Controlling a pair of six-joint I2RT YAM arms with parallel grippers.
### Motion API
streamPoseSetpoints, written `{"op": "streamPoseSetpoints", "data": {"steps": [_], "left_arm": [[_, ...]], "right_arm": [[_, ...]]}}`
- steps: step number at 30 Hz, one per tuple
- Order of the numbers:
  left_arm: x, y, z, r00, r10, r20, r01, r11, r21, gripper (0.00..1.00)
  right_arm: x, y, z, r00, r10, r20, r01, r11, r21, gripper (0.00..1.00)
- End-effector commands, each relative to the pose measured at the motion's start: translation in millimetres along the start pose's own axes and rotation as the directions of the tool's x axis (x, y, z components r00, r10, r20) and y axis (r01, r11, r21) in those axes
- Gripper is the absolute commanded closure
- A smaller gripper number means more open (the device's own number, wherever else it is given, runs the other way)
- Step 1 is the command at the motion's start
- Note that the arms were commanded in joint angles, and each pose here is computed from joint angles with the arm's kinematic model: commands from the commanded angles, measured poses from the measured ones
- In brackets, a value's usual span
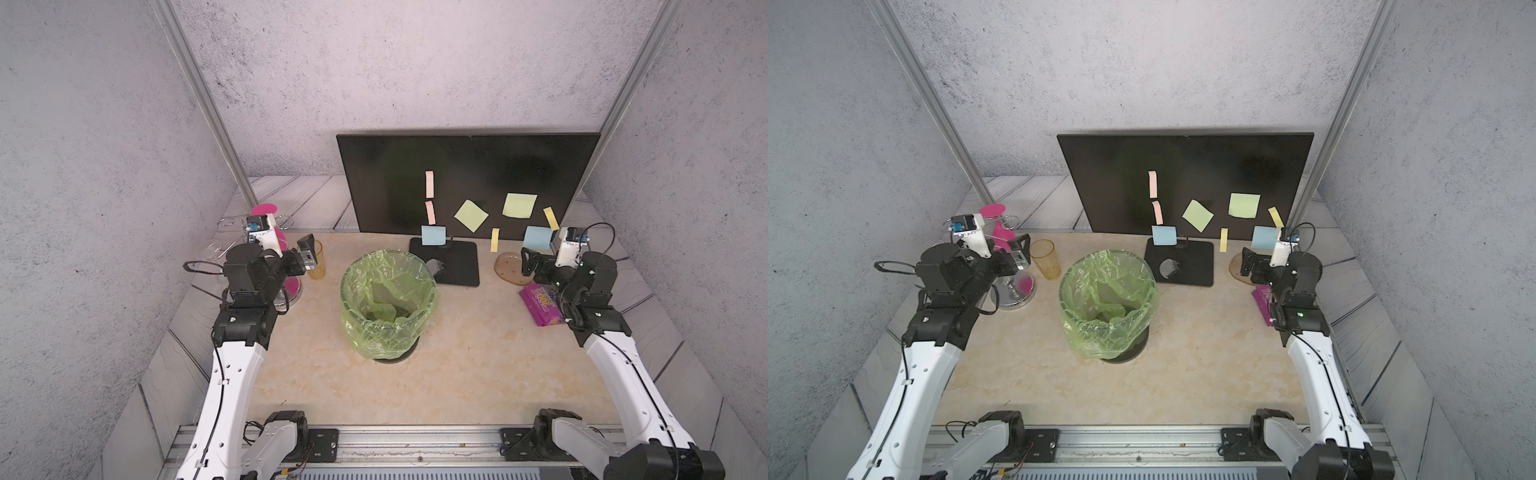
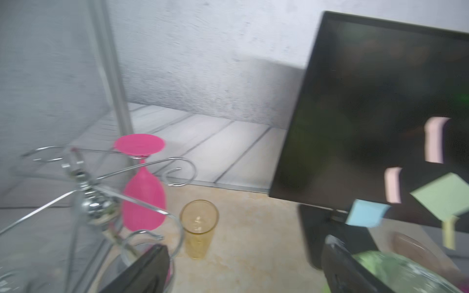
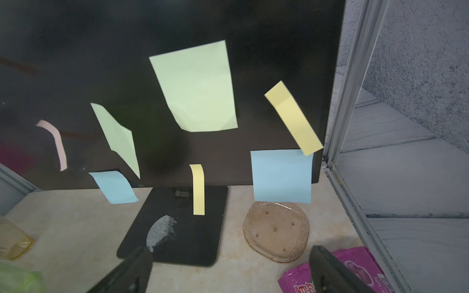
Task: Remove the sticky note from the monitor
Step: Tear off the sticky note from the monitor.
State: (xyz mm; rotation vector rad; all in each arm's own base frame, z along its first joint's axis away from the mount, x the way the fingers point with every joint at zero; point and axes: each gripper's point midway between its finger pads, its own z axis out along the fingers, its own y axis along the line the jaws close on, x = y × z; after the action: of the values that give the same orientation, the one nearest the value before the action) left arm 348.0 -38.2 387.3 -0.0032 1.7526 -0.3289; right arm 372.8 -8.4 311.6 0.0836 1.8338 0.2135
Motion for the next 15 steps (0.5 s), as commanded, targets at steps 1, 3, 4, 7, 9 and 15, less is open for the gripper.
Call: {"op": "streamPoseSetpoints", "data": {"steps": [1, 3, 4, 7, 9, 15], "left_arm": [[16.2, -54.5, -2.1, 0.989, 0.006, -0.145, 0.04, 0.95, 0.308, 0.0], [8.8, -76.4, -3.6, 0.985, 0.006, -0.173, 0.069, 0.903, 0.424, 0.0], [4.9, -85.6, -4.8, 0.983, 0.011, -0.181, 0.076, 0.883, 0.464, 0.0], [1.7, -107.8, -7.1, 0.977, 0.057, -0.205, 0.065, 0.838, 0.542, 0.0], [1.6, -121.7, -9.1, 0.972, 0.09, -0.216, 0.055, 0.808, 0.587, 0.0], [14.1, -145.0, -3.8, 0.96, 0.163, -0.23, 0.026, 0.762, 0.647, 0.0]], "right_arm": [[12.8, 6.0, -1.2, 0.987, 0.105, -0.125, -0.121, 0.985, -0.127, 0.01], [5.2, 1.7, -2.8, 0.982, 0.129, -0.138, -0.15, 0.976, -0.155, 0.01], [3.4, 1.2, -2.8, 0.98, 0.132, -0.152, -0.157, 0.974, -0.165, 0.01], [-1.4, -5.1, -3.1, 0.976, 0.118, -0.181, -0.145, 0.979, -0.141, 0.01], [-5.8, -18.6, -2.6, 0.975, 0.132, -0.18, -0.15, 0.985, -0.087, 0.01], [-26.5, -57.0, 7.0, 0.967, 0.214, -0.135, -0.224, 0.972, -0.065, 0.01]]}}
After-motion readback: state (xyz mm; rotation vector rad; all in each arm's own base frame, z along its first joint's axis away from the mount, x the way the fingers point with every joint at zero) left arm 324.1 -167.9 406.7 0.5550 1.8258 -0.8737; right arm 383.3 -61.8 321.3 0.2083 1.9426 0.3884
